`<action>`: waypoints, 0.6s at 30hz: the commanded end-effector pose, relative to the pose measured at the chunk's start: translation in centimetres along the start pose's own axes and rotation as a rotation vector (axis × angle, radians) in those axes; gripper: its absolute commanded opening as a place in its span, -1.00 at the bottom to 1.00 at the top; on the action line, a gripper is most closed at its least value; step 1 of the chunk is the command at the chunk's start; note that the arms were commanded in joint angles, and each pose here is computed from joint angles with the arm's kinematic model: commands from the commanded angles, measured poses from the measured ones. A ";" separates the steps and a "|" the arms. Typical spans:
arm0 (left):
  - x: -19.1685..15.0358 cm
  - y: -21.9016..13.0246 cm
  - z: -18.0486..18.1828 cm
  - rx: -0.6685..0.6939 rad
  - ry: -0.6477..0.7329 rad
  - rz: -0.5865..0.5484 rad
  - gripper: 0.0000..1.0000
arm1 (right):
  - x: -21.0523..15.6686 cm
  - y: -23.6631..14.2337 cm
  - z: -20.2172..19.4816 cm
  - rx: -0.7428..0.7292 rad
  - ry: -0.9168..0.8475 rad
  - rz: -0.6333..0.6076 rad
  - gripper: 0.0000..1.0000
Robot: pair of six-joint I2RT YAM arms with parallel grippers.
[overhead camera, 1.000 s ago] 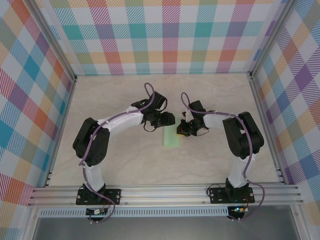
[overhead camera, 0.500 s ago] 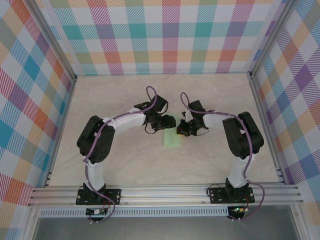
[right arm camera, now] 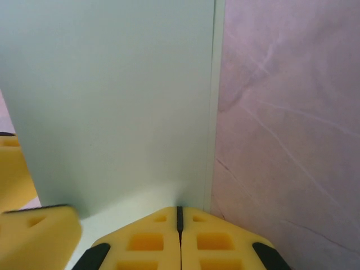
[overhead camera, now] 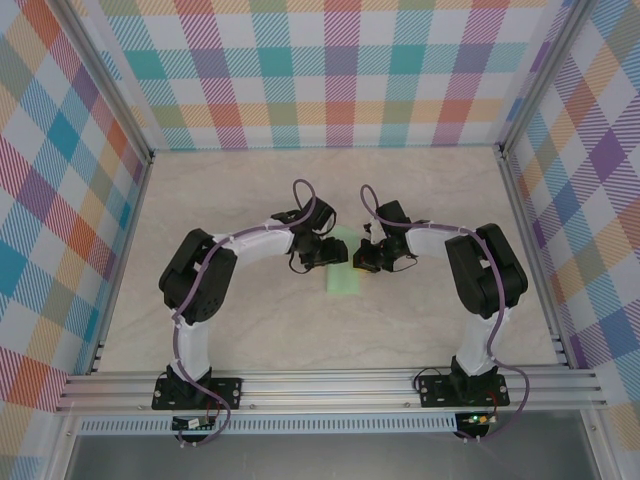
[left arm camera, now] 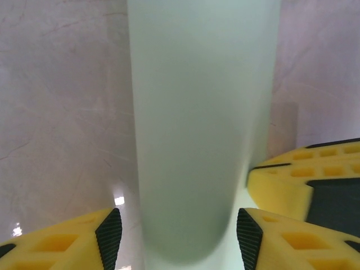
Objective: Fold a paper plane with a square sheet of paper (fold left side to right side)
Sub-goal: Hold the square sheet of paper at the center of the table.
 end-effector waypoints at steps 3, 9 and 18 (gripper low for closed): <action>-0.4 0.9 0.5 0.007 -0.005 0.029 0.12 | -1.0 0.4 -1.5 -0.103 0.017 0.017 -0.86; -0.6 1.4 0.7 0.014 -0.015 0.040 0.02 | -0.7 -0.5 -0.3 -0.071 -0.011 -0.002 -0.81; -0.7 1.7 0.9 0.025 -0.025 0.045 0.02 | -0.8 -3.9 2.1 -0.045 -0.068 -0.082 -0.57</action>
Point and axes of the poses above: each hand's point on the last joint's axis, 136 mm out from that joint toward the fingers, its own y axis out along the fingers, its own z axis along the line the jaws close on, x = y × z, the point moved 8 cm from there along -y, back along the fingers, and after that the axes turned 15 degrees about y, right-handed, at the moved point
